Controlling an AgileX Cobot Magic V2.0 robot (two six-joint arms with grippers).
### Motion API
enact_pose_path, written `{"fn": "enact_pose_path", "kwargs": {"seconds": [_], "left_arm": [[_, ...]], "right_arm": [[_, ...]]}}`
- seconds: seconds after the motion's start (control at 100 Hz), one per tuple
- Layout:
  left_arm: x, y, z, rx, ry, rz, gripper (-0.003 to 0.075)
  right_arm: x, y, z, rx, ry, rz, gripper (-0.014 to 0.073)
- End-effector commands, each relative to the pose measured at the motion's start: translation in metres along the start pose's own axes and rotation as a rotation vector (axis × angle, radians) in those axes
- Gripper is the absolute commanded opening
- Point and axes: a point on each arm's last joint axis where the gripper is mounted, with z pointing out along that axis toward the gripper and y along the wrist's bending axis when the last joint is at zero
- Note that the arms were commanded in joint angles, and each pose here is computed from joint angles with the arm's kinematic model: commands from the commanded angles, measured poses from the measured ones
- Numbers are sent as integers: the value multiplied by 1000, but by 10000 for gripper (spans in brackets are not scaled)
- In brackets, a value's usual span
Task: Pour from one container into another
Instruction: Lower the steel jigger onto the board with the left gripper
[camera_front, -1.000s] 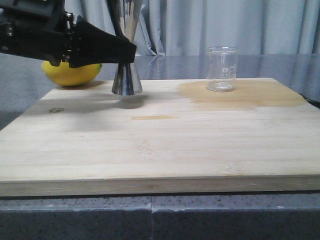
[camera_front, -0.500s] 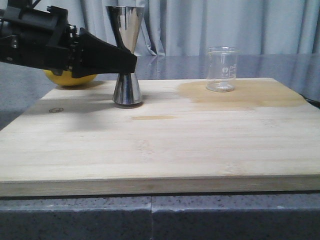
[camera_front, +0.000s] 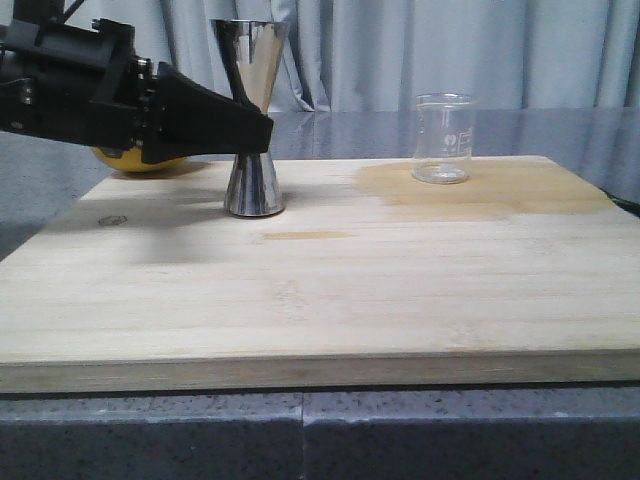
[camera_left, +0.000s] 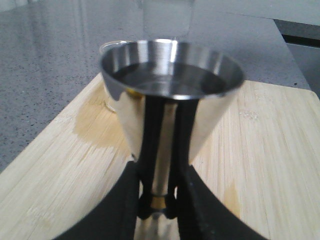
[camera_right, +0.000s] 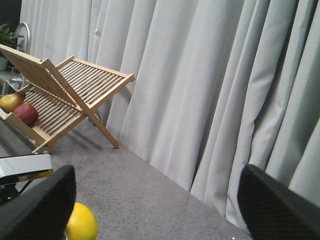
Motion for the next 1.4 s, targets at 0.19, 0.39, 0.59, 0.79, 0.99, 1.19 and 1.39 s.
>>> {"fn": "enact_pose_path", "kwargs": {"seconds": [0.19,0.39,0.59,0.79,0.99,1.19,1.39], "left_arm": [[-26,-9,-3,57,-119,43,8],[-25,-10,-3,65,-108,49,8],[-24,-10,-3,69,-103,51,10],[-24,-9,-3,64,-99,51,13],[-24,-10,-3,66,-92,54,14],[-22,-9,-3,59,-79,54,16],[-22,-9,-3,59,-77,53,100]], "right_arm": [[-20,-2,-2,19,-92,-10,596],[-20,-2,-2,19,-92,-10,596],[-20,-2,-2,19,-92,-10,595],[-20,-2,-2,19,-92,-10,595],[-20,-2,-2,19,-92,-10,595],[-20,-2,-2,19,-92,-10,595],[-20,-2,-2,19,-92,-10,595]]}}
